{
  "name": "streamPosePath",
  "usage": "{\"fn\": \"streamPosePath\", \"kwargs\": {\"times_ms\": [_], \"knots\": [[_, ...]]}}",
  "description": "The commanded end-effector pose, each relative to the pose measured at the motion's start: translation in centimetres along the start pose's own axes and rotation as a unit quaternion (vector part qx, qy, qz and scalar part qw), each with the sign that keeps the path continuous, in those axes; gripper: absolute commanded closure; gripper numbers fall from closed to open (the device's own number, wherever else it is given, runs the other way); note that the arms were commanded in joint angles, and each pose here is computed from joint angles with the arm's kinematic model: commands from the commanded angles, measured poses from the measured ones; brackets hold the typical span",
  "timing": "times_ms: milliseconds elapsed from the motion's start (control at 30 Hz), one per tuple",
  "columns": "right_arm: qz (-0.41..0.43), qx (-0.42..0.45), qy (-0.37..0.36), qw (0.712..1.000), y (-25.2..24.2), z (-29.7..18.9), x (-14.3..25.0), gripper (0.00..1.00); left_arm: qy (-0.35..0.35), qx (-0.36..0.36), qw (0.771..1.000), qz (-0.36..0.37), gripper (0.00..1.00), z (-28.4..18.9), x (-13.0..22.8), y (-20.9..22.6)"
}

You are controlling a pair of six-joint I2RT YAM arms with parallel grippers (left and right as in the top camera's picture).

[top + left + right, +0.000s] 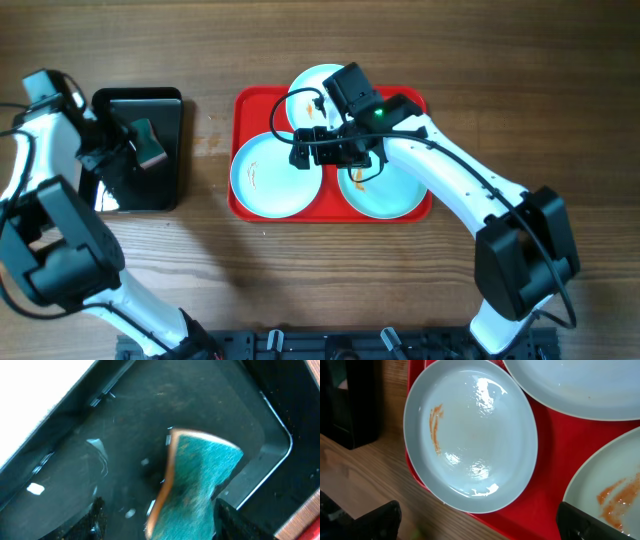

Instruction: Clean dirty plates on tray and stack at the side

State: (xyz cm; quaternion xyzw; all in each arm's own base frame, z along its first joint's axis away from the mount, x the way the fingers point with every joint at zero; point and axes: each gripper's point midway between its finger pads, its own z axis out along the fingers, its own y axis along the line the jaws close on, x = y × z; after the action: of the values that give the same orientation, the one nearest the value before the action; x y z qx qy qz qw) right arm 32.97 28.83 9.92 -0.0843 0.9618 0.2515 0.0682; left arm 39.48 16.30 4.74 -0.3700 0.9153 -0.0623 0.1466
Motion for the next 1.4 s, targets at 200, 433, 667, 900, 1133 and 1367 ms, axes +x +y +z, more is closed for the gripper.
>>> {"fn": "streamPosePath", "kwargs": {"times_ms": [200, 433, 667, 900, 1133, 1367], "knots": [[0.012, 0.012, 0.001, 1.0, -0.3, 0.9, -0.3, 0.0, -0.002, -0.065, 0.996, 0.066, 0.3, 4.8, 1.3, -2.2], [0.013, 0.013, 0.003, 1.0, -0.4, 0.9, -0.2, 0.0, 0.006, -0.071, 0.995, 0.062, 0.78, 5.1, 1.5, -1.7], [0.014, 0.015, 0.007, 1.0, -0.5, 0.9, -0.1, 0.0, -0.03, -0.059, 0.996, 0.063, 0.96, 1.5, 0.2, -2.6], [0.014, 0.048, -0.016, 0.999, -1.6, 0.8, -0.9, 0.01, -0.106, -0.027, 0.992, 0.066, 0.96, -7.1, -1.2, -4.3], [0.013, 0.062, -0.027, 0.998, -2.5, 2.2, -1.7, 0.06, -0.034, -0.058, 0.996, 0.061, 0.96, -1.0, 1.8, -1.9], [0.019, 0.072, -0.008, 0.997, -4.0, 5.0, -1.3, 0.22, -0.089, 0.006, 0.993, 0.072, 0.96, -7.2, 0.6, -4.8]]}}
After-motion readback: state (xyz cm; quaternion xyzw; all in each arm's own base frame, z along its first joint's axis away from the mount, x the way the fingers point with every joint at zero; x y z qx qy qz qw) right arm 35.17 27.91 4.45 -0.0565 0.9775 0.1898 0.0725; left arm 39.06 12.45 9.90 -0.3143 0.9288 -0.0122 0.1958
